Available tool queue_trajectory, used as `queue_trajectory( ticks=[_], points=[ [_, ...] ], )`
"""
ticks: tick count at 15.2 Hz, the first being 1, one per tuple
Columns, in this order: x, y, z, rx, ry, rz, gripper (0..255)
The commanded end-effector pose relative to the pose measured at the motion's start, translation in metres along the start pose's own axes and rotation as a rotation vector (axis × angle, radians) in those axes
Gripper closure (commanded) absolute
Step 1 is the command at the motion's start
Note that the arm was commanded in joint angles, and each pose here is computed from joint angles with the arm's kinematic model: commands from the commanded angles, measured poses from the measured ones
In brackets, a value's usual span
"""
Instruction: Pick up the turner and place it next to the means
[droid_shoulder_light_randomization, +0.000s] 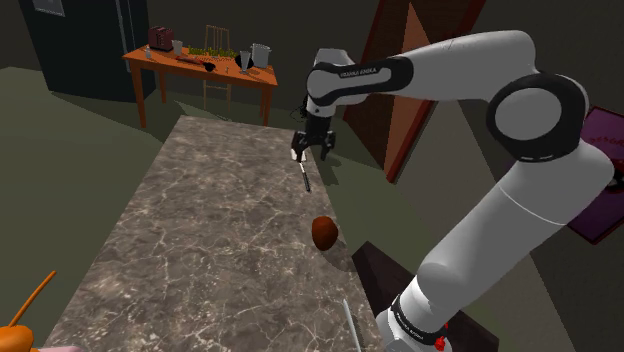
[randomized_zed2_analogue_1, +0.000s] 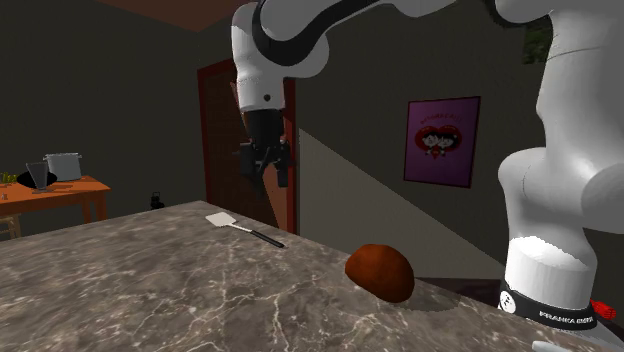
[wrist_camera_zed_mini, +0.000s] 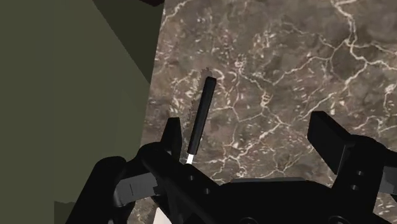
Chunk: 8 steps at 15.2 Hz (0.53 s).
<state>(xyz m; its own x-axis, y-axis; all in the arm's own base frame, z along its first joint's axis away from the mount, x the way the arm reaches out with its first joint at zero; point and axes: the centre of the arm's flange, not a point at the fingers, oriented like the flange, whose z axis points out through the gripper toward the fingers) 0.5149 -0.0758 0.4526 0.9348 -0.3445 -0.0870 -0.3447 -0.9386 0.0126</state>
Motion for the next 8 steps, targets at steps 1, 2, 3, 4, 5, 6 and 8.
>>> queue_trajectory(
  ticks=[1, 2, 3, 4, 5, 6, 8],
  points=[
    [0.024, 0.009, 0.013, 0.006, 0.003, 0.052, 0],
    [0.035, 0.014, 0.018, 0.008, 0.005, 0.078, 0],
    [0.046, 0.019, 0.022, 0.011, 0.006, 0.103, 0],
    [0.057, 0.024, 0.027, 0.014, 0.008, 0.128, 0],
    [0.068, 0.029, 0.032, 0.017, 0.009, 0.153, 0],
    [0.079, 0.035, 0.037, 0.02, 0.011, 0.178, 0],
    [0.1, 0.047, 0.047, 0.026, 0.014, 0.229, 0]
  ],
)
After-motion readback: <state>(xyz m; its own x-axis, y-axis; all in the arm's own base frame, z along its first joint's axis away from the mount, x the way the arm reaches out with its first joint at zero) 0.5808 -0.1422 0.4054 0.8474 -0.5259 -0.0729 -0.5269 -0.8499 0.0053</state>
